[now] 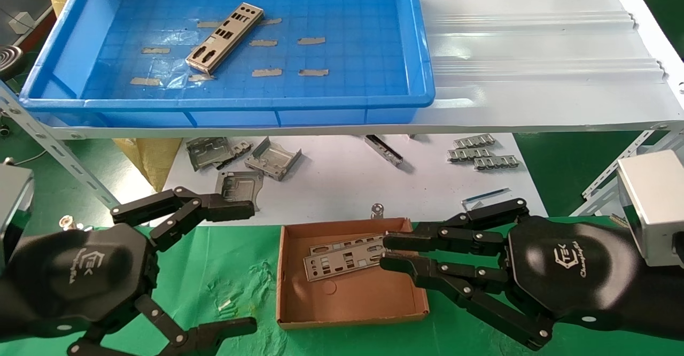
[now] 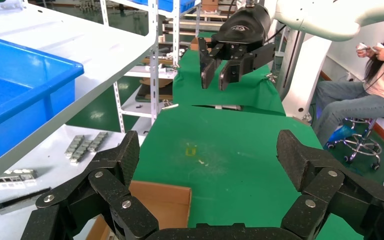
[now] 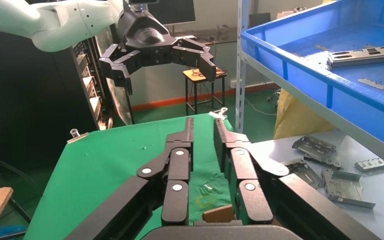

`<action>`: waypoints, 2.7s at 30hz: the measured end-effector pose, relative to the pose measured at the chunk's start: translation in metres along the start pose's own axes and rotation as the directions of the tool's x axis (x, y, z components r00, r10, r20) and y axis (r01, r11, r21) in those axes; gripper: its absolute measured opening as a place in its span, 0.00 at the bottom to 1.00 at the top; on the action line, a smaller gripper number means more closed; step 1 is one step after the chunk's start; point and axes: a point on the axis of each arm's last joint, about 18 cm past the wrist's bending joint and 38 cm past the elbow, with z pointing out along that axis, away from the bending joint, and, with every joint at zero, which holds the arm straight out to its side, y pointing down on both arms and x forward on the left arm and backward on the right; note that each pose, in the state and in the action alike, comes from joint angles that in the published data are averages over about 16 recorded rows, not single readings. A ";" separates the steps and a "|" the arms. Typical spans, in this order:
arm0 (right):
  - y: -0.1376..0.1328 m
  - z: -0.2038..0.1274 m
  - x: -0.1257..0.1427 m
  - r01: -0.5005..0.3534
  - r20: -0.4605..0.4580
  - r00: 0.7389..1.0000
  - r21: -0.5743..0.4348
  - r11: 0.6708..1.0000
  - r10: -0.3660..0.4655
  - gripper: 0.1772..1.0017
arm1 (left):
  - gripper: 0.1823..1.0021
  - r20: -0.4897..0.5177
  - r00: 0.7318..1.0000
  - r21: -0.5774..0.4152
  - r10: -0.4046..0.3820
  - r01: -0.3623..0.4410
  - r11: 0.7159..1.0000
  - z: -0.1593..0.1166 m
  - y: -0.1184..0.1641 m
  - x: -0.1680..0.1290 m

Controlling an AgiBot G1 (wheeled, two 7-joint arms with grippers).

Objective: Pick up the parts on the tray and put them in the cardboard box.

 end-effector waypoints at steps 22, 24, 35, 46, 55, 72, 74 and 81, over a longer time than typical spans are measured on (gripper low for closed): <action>0.000 0.000 0.000 0.000 0.000 1.000 0.000 1.000 0.000 0.02 | 1.00 0.000 1.000 0.000 0.000 0.000 1.000 0.000 0.000 0.000; 0.000 0.000 0.000 0.000 0.000 1.000 0.000 1.000 0.000 0.02 | 1.00 0.000 1.000 0.000 0.000 0.000 1.000 0.000 0.000 0.000; 0.000 0.000 0.000 0.000 0.000 1.000 0.000 1.000 0.000 0.02 | 1.00 0.000 1.000 0.001 0.000 0.000 1.000 0.000 0.000 0.000; 0.000 0.000 0.000 0.000 0.000 1.000 0.000 1.000 0.000 0.02 | 1.00 0.044 0.999 -0.011 0.017 -0.016 1.000 0.014 -0.015 -0.034; 0.000 0.000 0.000 0.000 0.000 1.000 0.000 1.000 0.000 0.02 | 1.00 0.194 0.979 -0.071 0.056 -0.042 0.997 0.039 -0.048 -0.127; 0.000 0.000 0.000 0.000 0.000 1.000 0.000 1.000 0.000 0.02 | 1.00 0.591 0.799 -0.208 0.112 0.017 0.978 0.058 -0.071 -0.266; 0.000 0.000 0.000 0.000 0.000 1.000 0.000 1.000 0.000 0.03 | 1.00 0.615 0.781 -0.211 0.108 0.031 0.977 0.058 -0.068 -0.272; 0.000 0.000 0.000 0.000 0.000 1.000 0.000 1.000 0.000 0.07 | 1.00 0.670 0.738 -0.205 0.081 0.080 0.976 0.056 -0.059 -0.283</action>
